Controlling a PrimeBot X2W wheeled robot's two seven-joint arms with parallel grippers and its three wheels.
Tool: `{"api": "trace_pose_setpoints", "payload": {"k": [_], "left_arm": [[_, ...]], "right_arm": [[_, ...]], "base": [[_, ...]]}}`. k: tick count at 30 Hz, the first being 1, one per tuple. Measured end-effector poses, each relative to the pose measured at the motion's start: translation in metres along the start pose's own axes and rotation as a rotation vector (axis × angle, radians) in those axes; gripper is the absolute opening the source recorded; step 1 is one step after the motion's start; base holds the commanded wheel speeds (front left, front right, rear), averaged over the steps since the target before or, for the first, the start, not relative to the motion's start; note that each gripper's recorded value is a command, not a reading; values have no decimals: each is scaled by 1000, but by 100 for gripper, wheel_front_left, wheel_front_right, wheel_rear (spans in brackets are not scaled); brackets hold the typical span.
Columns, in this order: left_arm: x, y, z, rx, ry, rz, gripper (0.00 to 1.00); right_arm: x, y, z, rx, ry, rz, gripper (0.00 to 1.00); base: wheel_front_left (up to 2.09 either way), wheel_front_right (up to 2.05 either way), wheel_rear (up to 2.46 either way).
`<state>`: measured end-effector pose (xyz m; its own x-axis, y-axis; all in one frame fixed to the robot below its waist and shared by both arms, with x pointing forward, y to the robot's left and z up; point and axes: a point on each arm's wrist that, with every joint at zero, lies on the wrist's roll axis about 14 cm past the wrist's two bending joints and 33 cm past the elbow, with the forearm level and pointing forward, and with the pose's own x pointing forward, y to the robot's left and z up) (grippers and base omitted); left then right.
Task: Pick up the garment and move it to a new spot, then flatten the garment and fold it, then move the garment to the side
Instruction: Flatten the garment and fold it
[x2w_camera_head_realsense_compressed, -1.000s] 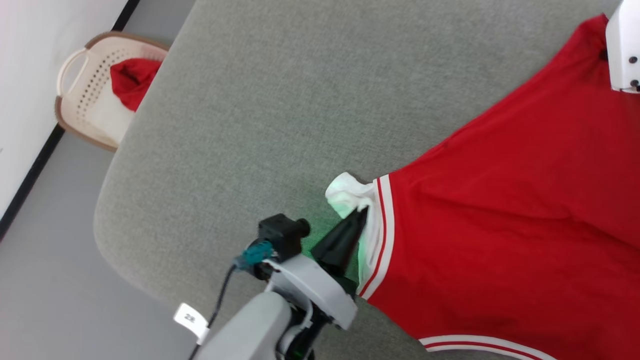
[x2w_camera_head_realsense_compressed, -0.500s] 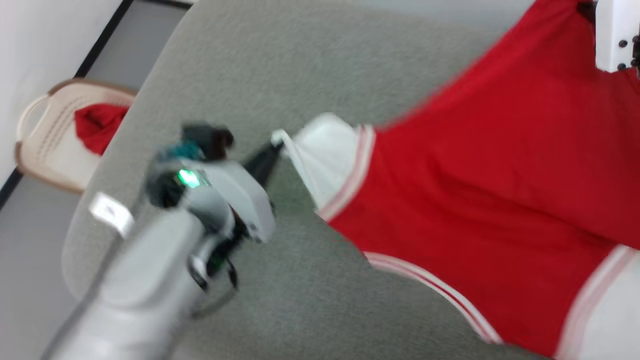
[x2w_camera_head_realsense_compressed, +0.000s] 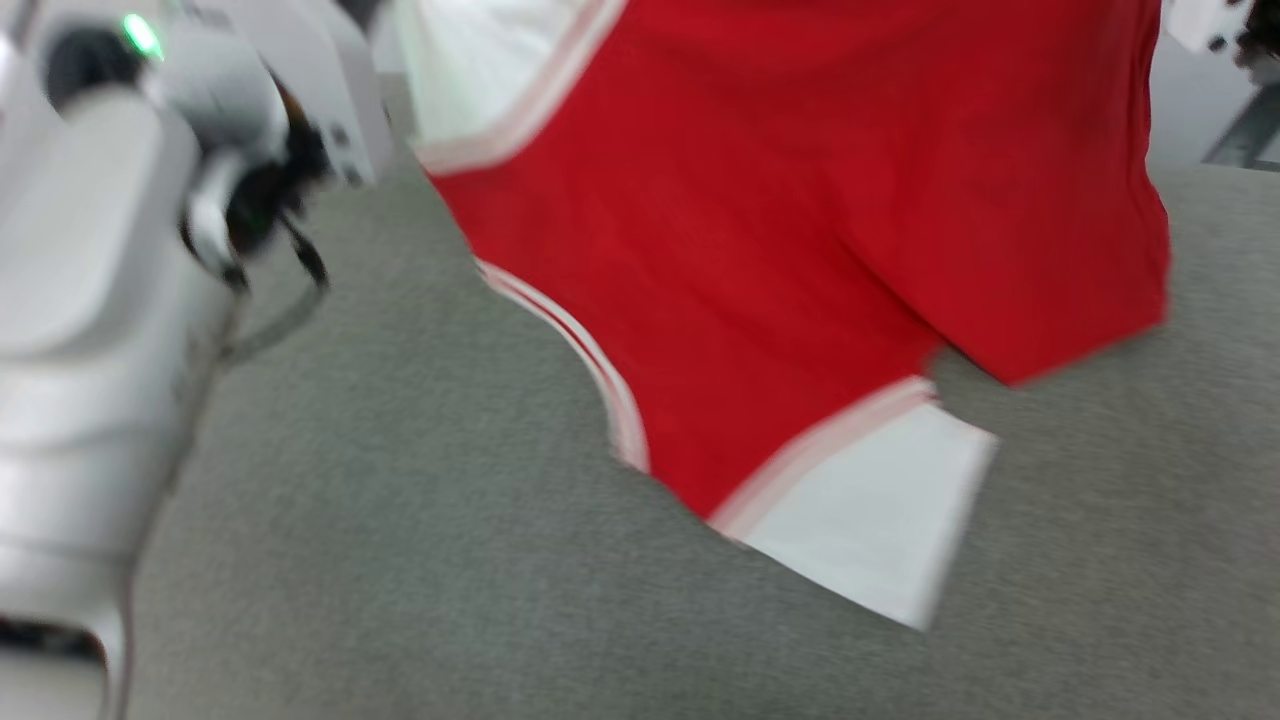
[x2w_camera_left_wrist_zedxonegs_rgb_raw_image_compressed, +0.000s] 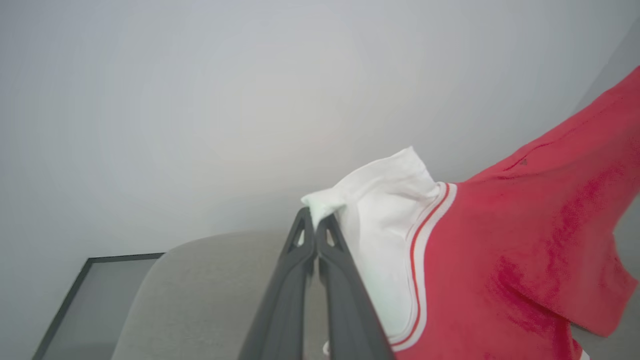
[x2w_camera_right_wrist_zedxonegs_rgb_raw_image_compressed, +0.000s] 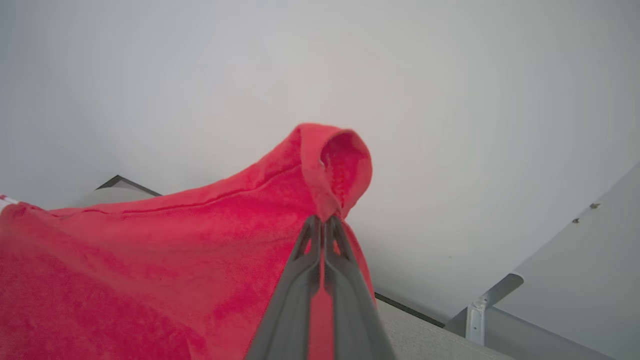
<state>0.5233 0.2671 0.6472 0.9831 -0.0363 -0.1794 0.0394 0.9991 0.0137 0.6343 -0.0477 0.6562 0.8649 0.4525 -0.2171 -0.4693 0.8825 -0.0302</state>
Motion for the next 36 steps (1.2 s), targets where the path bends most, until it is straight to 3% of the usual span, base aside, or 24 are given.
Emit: {"api": "trace_pose_setpoints", "payload": {"k": [6,20,36], "left_arm": [[18,-1,86,70,-129,58,0],[30,-54,196,99,-389,58,0],[63,-75,251,59,-593,31,0]], "right_arm": [[-21,-1,27,46,-100,-40,0],[-56,-10,73,19,-260,-132,0],[-33,-38,91,10,-404,-176,0]], "base": [[0,0,0],[0,0,0],[0,0,0]]}}
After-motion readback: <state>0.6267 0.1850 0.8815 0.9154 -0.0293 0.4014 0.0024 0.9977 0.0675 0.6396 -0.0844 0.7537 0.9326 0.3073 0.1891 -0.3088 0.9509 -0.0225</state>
